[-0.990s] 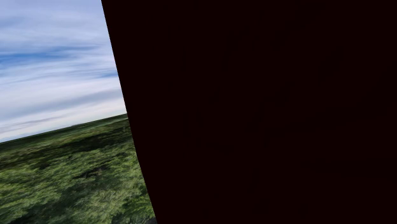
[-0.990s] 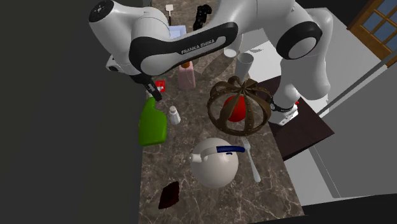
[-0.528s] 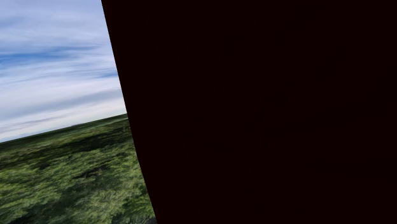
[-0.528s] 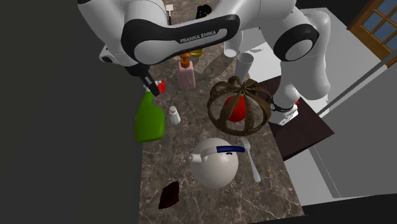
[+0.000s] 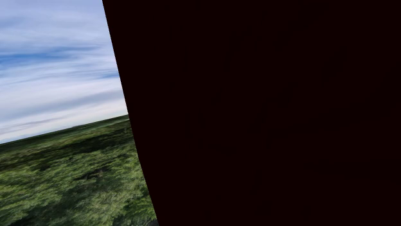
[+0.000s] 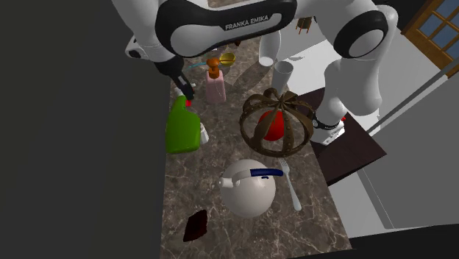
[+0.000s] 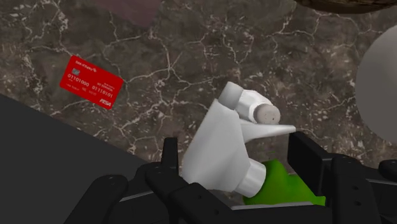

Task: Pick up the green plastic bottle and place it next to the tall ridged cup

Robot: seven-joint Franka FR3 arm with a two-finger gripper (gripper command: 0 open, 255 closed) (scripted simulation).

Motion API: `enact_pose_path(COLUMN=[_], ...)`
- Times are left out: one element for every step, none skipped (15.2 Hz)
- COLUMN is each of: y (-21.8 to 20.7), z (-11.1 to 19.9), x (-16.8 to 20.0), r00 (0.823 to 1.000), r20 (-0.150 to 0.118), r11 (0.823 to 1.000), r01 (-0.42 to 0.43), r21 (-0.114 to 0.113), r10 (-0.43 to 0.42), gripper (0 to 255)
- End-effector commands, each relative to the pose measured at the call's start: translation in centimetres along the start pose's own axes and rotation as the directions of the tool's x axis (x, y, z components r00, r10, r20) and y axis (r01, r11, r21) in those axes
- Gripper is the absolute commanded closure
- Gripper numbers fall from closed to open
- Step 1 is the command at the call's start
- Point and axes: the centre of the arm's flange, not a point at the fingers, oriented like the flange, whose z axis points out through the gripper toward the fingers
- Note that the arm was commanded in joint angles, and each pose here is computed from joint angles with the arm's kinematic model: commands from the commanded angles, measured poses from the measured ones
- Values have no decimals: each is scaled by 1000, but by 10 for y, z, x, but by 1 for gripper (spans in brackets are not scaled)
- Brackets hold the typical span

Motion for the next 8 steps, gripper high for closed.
enact_pose_path(y=[-2, -2, -3, -3, -4, -5, -5, -6], z=[5, 7, 9, 11, 13, 15, 16, 18], x=[-26, -39, -53, -66, -79, -92, -105, -118], r00=[1000, 1000, 1000, 1000, 1000, 1000, 1000, 1000], r20=[0, 0, 0, 0, 0, 0, 0, 0], r11=[1000, 1000, 1000, 1000, 1000, 1000, 1000, 1000], r01=[0, 0, 0, 0, 0, 0, 0, 0], r21=[1, 1, 1, 1, 1, 1, 1, 1], r10=[0, 0, 0, 0, 0, 0, 0, 0], gripper=[255, 255, 255, 255, 255, 255, 255, 255])
